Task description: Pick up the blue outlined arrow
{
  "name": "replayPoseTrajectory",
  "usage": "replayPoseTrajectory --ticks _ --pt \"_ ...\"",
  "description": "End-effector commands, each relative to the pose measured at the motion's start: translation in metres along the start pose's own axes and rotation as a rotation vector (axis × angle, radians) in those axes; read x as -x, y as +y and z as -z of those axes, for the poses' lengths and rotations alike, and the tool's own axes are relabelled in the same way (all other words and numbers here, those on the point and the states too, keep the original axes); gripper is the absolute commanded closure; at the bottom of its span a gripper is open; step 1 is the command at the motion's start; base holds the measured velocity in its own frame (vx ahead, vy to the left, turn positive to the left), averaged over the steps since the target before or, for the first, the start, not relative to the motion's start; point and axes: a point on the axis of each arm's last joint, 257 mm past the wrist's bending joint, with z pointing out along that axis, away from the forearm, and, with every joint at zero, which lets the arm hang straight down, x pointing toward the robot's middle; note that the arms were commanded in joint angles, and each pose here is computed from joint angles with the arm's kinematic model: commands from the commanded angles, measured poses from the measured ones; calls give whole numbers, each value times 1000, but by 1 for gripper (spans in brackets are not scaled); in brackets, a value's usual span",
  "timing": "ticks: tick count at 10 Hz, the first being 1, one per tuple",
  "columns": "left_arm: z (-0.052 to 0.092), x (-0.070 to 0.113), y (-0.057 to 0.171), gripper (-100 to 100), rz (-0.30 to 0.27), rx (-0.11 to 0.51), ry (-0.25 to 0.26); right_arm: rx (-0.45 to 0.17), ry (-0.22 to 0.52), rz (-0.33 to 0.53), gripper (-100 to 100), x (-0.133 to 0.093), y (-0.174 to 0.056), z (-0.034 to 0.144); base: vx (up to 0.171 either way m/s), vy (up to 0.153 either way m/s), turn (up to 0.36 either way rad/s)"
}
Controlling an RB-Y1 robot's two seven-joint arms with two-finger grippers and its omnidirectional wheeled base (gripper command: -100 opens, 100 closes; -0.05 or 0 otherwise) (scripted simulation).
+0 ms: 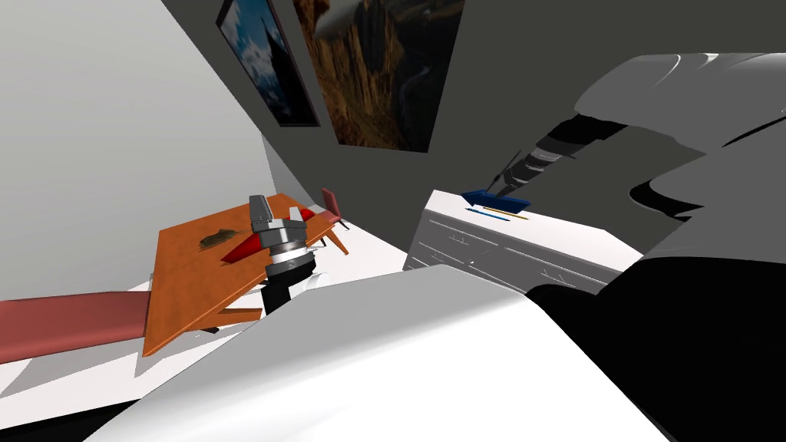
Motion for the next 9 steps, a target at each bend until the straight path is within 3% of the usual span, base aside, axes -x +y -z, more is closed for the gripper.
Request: replayPoseTrajectory --ticks 1,2,4,5,6,9 --pt "0 0 0 0 0 0 0 50 46 9 -100 -2 10 -4 1 -13 58" --pt "0 0 0 0 0 0 0 76 66 12 -100 -3 15 -5 6 -19 40" --pt "0 0 0 0 0 0 0 66 58 9 -100 -3 13 -4 -1 -2 7" --pt "0 0 0 0 0 0 0 70 60 10 0 -3 14 -4 0 0 0" --pt "0 0 0 0 0 0 0 59 55 2 -100 -12 11 -11 -21 11 48" --pt "0 0 0 0 0 0 0 55 54 -2 -100 -18 10 -14 -35 19 23"
